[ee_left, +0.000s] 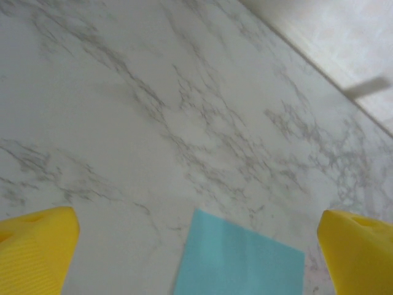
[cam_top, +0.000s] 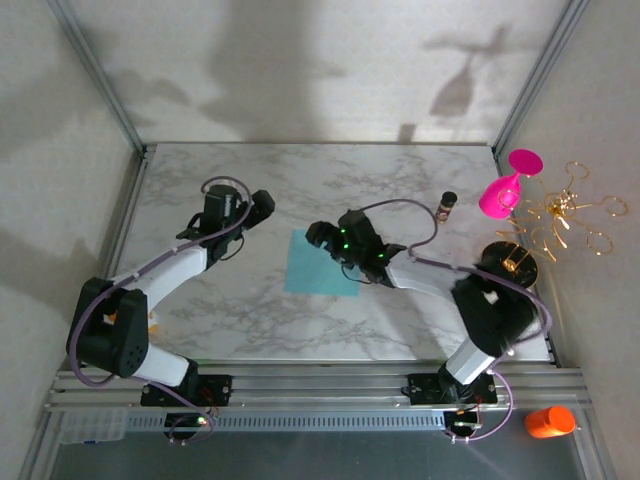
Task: Fold a paper plane with a square sheet of paper (pick it up from the middle)
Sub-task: Move the square sheet of paper to the center of the table, then first fold the square sheet of paper in half at the center of the table.
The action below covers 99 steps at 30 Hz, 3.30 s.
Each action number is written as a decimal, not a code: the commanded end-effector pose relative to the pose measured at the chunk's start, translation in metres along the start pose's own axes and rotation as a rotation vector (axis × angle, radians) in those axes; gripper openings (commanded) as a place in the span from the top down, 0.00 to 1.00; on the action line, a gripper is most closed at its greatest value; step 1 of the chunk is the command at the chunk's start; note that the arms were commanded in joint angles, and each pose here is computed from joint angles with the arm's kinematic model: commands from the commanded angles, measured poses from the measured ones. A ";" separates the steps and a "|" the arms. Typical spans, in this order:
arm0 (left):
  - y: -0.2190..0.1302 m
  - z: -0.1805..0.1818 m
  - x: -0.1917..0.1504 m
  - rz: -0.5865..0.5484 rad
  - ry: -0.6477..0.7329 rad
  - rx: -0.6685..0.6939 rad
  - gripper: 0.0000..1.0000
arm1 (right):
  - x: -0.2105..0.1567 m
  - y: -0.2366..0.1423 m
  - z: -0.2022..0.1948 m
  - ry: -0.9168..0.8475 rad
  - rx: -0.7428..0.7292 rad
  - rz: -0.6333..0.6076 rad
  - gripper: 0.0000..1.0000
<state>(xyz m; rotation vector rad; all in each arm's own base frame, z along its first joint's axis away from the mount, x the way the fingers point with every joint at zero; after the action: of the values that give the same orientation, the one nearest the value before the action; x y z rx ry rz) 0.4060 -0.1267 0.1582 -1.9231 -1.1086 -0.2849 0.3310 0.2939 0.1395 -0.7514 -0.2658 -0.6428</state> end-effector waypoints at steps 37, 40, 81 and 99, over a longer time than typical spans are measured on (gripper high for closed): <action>0.080 -0.048 -0.212 0.511 0.559 0.417 0.19 | 0.097 -0.054 -0.168 -0.092 -0.453 -0.213 0.01; 0.081 -0.041 -0.217 0.520 0.564 0.438 0.20 | 0.096 -0.053 -0.170 -0.083 -0.453 -0.207 0.01; 0.029 -0.105 -0.142 0.576 0.123 -0.202 0.73 | 0.093 -0.046 -0.136 -0.120 -0.258 -0.180 0.04; 0.069 -0.014 -0.154 0.579 0.227 0.030 0.75 | 0.027 -0.002 -0.075 -0.235 0.097 0.135 0.24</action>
<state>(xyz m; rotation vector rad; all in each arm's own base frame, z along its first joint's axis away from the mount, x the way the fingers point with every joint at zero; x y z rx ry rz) 0.3742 -0.2524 0.0497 -2.0769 -0.3892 -0.1376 0.3541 0.2048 0.0955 -0.7930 -0.4224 -0.4959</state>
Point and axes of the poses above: each hand's point on the last joint's axis, 136 mm out from that joint toward the fingers, its own y axis out along the fingers, its own z axis along the line the jaws close on, x = y × z, the point moved 1 cm from there along -y, back along the fingers, and after that the axes turned 2 degrees about -y, right-handed, at the moved point
